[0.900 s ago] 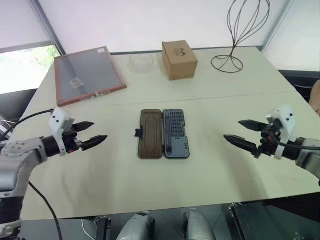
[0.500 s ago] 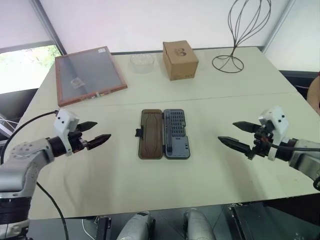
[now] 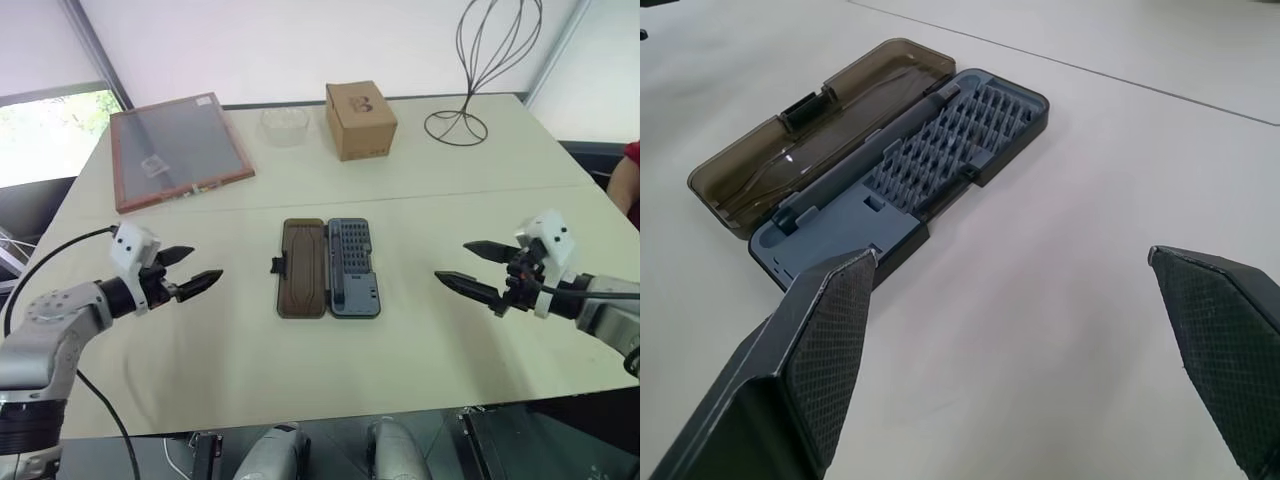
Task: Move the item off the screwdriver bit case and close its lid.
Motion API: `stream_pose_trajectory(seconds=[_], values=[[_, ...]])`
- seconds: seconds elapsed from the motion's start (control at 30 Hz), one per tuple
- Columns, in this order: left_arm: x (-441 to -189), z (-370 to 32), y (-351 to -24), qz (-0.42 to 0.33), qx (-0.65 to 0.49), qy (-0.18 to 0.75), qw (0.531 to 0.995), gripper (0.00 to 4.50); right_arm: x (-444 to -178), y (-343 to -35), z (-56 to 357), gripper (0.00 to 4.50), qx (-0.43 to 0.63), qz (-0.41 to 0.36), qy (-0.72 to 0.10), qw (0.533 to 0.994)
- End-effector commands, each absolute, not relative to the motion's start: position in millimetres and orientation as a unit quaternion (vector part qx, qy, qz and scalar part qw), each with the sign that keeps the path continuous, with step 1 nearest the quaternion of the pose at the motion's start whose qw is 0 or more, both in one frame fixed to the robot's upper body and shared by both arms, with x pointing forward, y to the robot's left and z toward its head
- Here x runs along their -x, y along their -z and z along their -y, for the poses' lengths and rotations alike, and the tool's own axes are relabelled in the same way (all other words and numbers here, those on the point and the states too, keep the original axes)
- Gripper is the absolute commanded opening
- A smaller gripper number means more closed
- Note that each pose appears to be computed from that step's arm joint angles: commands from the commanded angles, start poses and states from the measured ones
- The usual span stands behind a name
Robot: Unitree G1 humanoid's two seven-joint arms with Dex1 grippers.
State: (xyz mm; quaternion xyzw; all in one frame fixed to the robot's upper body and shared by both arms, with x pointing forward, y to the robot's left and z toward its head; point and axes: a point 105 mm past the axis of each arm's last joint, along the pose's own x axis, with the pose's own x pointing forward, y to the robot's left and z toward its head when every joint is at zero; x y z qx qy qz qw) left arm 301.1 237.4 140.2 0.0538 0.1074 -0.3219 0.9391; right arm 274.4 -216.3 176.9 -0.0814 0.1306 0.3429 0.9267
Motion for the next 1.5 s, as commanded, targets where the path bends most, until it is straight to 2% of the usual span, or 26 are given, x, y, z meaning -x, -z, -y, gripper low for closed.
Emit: stream_pose_trajectory(seconds=[0.03, 0.23, 0.4, 0.63, 0.83, 1.07, 1.1, 1.13, 1.27, 1.5], values=[[-304, -230, -157, -0.085, -0.065, 0.314, 0.943, 4.37, -274, -192, 209, 4.50, 0.099, -0.108, -0.363, 0.920], [-301, -179, -157, -0.099, -0.020, 0.308, 0.946, 4.37, -262, -216, 160, 4.50, 0.081, -0.071, -0.467, 0.877], [-293, -143, -143, -0.140, -0.026, 0.283, 0.949, 4.37, -270, -206, 145, 4.50, 0.083, -0.073, -0.477, 0.872], [-294, -116, -120, -0.189, -0.072, 0.288, 0.936, 4.37, -275, -196, 140, 4.50, 0.085, -0.072, -0.476, 0.872], [-293, -128, -95, -0.242, -0.146, 0.263, 0.923, 4.37, -274, -192, 143, 4.50, 0.084, -0.069, -0.459, 0.882], [-293, -138, -75, -0.274, -0.130, 0.236, 0.923, 4.37, -272, -189, 146, 4.50, 0.077, -0.063, -0.438, 0.893], [-294, -138, -73, -0.276, -0.130, 0.236, 0.923, 3.86, -271, -188, 147, 4.50, 0.076, -0.063, -0.436, 0.895], [-294, -138, -71, -0.278, -0.130, 0.234, 0.923, 3.56, -271, -188, 148, 4.50, 0.076, -0.064, -0.433, 0.896], [-295, -140, -67, -0.283, -0.137, 0.233, 0.920, 1.54, -270, -187, 151, 4.50, 0.076, -0.064, -0.424, 0.900], [-298, -143, -65, -0.285, -0.142, 0.235, 0.918, 1.54, -269, -186, 156, 4.50, 0.076, -0.066, -0.413, 0.905]])
